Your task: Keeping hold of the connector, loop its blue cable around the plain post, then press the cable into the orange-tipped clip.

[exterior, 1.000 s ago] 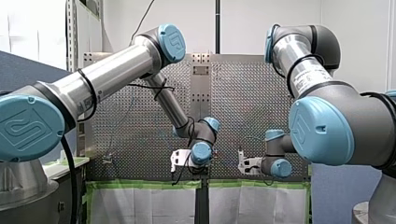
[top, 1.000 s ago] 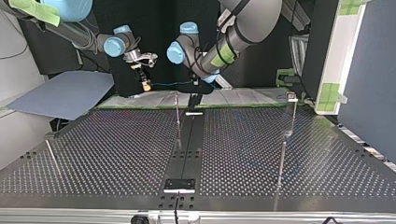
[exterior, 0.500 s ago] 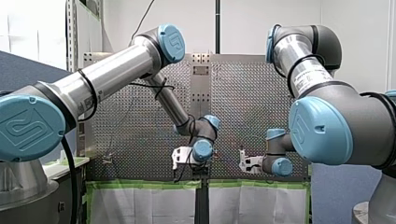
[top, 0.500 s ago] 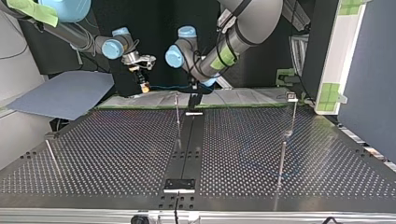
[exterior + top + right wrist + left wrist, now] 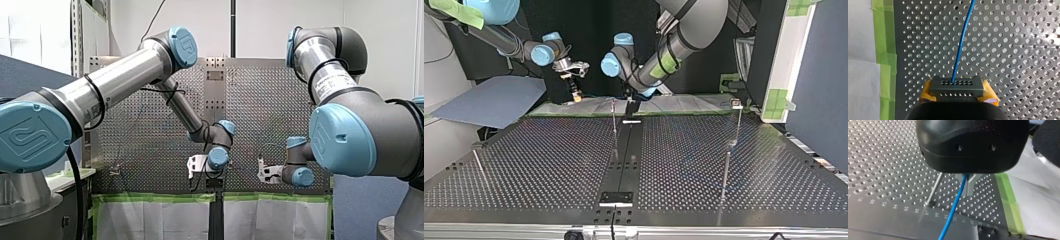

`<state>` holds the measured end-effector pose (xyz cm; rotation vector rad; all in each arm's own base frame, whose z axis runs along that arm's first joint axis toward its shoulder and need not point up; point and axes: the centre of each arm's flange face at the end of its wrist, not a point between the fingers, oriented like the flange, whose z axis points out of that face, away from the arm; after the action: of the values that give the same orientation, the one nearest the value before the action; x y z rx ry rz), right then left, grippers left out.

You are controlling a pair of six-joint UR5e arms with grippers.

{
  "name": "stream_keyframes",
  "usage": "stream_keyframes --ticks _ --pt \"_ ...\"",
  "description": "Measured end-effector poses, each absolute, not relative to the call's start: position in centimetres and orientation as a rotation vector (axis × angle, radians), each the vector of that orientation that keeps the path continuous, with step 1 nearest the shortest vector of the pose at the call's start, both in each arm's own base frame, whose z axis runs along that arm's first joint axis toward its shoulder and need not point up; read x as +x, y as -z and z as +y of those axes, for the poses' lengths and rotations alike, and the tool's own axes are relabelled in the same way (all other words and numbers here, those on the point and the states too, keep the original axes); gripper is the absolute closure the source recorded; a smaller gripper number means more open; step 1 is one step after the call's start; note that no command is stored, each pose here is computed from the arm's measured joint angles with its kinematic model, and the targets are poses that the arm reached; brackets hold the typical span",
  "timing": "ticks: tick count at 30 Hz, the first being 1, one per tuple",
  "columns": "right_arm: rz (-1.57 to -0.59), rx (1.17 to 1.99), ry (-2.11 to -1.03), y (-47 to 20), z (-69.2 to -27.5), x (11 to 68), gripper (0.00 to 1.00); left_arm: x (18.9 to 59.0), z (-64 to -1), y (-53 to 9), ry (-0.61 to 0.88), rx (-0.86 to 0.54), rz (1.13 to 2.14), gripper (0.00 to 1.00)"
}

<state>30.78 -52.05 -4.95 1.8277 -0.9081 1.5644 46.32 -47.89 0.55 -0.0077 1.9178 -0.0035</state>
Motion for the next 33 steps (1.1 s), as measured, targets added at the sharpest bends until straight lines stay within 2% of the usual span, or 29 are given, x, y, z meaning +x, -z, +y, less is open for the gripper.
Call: stream_keyframes --ticks 33 --pt "-0.915 1.822 -1.556 4.0 -54.1 30.8 1.0 53.0 -44.7 -2.1 0.057 -0.025 1.931 1.0"
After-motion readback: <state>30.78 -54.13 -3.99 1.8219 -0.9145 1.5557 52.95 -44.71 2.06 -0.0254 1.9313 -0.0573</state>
